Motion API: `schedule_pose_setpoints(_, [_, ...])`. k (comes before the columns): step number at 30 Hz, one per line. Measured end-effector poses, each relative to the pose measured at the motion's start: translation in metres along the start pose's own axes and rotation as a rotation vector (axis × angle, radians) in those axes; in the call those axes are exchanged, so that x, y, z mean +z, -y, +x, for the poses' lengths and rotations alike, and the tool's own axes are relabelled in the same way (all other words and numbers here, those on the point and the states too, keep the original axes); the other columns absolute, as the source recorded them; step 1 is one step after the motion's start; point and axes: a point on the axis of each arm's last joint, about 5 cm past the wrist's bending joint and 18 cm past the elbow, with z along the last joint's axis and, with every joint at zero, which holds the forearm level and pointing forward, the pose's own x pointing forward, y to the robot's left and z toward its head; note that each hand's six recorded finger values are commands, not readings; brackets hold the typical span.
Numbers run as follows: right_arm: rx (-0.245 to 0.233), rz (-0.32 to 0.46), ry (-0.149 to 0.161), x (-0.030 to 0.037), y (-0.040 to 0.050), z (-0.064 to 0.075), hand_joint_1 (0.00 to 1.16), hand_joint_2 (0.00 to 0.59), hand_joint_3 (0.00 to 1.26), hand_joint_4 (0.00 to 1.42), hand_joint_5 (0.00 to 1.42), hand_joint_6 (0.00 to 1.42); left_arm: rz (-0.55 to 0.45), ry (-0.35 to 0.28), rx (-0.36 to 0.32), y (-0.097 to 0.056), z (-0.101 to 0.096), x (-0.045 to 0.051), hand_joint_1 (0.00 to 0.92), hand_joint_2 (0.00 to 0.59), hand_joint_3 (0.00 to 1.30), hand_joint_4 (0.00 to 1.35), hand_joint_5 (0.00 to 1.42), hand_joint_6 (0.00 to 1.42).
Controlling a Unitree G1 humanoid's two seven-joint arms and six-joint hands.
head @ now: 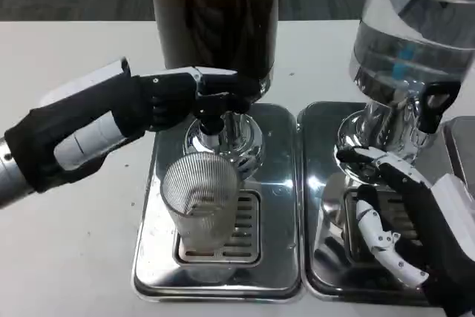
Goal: Grasp the cup under the faucet to collect the drink, then remove the cup.
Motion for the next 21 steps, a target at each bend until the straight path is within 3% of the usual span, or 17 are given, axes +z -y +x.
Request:
schedule_pose_setpoints(12, [0.001, -0.007, -0.011, -0.0026, 0.005, -0.0003, 0.39, 0.586, 0.29, 0.19, 0.13, 0.16, 0.236, -0.006, 0.0, 0.0086, 0.0029, 0.0076, 0.0, 0.036, 0.23, 0.12, 0.16, 0.09])
schedule_pose_setpoints(21, [0.009, -0.016, -0.01, -0.0039, 0.008, -0.0002, 0.39, 0.586, 0.29, 0.19, 0.13, 0.16, 0.274, -0.009, 0.0, 0.0094, 0.0033, 0.009, 0.0, 0.035, 0.22, 0.12, 0.16, 0.09])
